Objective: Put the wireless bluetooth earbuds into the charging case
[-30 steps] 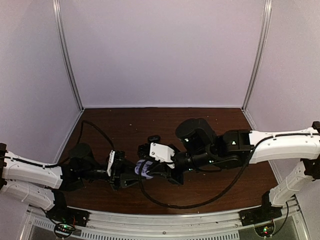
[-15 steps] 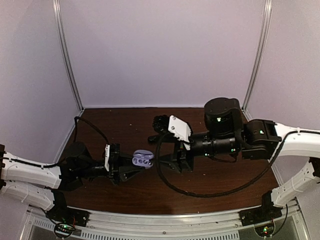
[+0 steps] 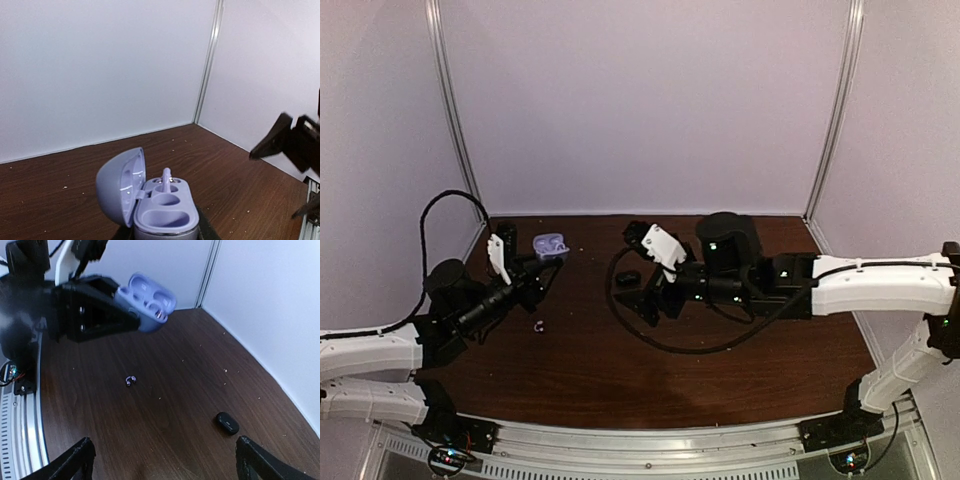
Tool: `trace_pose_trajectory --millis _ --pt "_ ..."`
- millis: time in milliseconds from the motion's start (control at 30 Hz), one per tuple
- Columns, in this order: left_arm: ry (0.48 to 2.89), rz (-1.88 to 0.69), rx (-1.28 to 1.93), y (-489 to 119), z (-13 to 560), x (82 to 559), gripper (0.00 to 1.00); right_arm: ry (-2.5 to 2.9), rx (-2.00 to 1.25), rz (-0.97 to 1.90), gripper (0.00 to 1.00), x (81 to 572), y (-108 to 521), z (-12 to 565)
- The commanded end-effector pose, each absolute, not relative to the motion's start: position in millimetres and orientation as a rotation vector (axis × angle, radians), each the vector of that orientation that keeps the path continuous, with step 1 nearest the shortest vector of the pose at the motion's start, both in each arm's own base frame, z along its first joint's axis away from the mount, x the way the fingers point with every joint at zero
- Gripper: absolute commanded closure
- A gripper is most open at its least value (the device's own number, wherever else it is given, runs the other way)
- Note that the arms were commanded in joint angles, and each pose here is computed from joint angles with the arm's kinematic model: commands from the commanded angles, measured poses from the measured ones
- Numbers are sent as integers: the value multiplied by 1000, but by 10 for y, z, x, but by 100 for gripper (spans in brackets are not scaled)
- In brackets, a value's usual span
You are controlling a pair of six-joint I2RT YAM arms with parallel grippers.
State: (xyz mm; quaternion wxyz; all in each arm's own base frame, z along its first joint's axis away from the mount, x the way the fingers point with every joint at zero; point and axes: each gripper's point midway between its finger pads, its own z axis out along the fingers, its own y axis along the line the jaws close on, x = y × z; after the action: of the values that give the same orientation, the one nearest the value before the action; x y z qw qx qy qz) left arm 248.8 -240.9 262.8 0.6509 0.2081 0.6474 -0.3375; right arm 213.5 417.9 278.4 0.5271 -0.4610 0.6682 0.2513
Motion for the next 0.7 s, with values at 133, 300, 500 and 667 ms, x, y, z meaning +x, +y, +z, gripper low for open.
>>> trace_pose_trajectory --millis 133,300,500,667 --pt "1573 -653 131 -1861 2851 2831 100 1733 -1147 707 9 2410 5134 1885" --pt "1591 -622 71 -1711 2848 2861 100 1774 -1176 760 15 2525 5615 1414" --pt "1599 -608 44 -1640 2878 2881 100 1833 -1185 823 20 2605 6035 961" --pt "1582 -612 40 -1625 2924 2869 100 1852 -1179 816 21 2690 6237 713"
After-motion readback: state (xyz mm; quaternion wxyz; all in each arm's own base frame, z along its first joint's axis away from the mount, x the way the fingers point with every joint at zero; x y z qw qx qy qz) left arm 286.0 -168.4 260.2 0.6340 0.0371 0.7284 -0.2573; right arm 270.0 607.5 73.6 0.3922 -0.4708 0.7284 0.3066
